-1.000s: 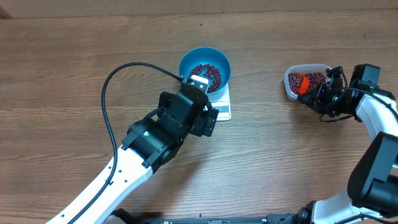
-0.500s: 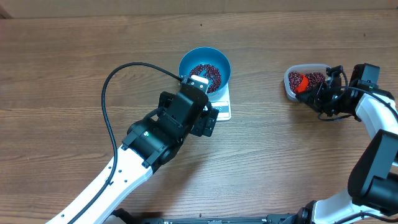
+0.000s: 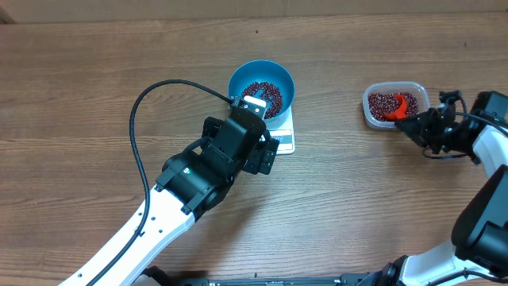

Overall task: Scoop item into bowl and weigh 150g on scale
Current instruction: 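Dip the red scoop into the beans again with the right gripper, then lift the filled scoop and carry it to the teal bowl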

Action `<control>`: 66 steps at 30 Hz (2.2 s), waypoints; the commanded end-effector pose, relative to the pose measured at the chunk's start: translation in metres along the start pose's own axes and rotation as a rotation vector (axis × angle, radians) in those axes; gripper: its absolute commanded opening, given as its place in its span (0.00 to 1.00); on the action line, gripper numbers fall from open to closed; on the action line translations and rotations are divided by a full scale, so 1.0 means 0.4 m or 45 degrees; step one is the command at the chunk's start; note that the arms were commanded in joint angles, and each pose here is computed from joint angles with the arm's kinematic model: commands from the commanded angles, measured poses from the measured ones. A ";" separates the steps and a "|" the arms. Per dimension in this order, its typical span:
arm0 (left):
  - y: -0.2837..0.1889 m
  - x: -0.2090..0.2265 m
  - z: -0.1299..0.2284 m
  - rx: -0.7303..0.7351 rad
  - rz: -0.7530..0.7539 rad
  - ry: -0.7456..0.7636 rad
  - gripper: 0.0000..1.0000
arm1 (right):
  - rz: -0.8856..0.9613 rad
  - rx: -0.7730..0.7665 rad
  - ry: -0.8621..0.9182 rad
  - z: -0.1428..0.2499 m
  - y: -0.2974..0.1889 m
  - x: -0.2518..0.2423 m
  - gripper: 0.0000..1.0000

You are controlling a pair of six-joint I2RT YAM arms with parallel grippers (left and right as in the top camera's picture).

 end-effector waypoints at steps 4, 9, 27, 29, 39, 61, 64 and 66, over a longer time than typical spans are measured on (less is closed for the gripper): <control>-0.010 0.005 -0.002 -0.021 -0.019 -0.013 1.00 | -0.205 0.018 -0.004 0.003 -0.029 -0.002 0.04; -0.010 0.005 -0.002 -0.021 -0.019 -0.013 0.99 | -0.246 0.006 0.031 0.002 -0.050 -0.014 0.04; -0.010 0.005 -0.002 -0.021 -0.019 -0.013 0.99 | -0.596 0.029 0.010 0.012 -0.084 0.015 0.04; -0.010 0.005 -0.002 -0.021 -0.019 -0.013 1.00 | -0.617 0.030 0.010 0.012 -0.085 0.018 0.04; -0.010 0.005 -0.002 -0.021 -0.019 -0.013 1.00 | -0.771 0.049 0.017 0.015 -0.095 0.038 0.04; -0.010 0.005 -0.002 -0.021 -0.019 -0.013 1.00 | -0.904 0.384 -0.148 0.102 0.048 0.198 0.04; -0.010 0.005 -0.002 -0.021 -0.019 -0.013 1.00 | -0.910 0.424 -0.184 0.114 0.069 0.219 0.04; -0.010 0.005 -0.002 -0.021 -0.019 -0.013 1.00 | -0.913 0.450 -0.196 0.118 0.082 0.234 0.04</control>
Point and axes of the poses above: each gripper's point midway between its finger pads, its own y axis out along the fingers, its own x axis along the line the jaws close on, z = x × y, the point moved 10 cm from there along -y, back along the fingers, and after that the axes turned 7 degrees about y, right-handed, at the moved point
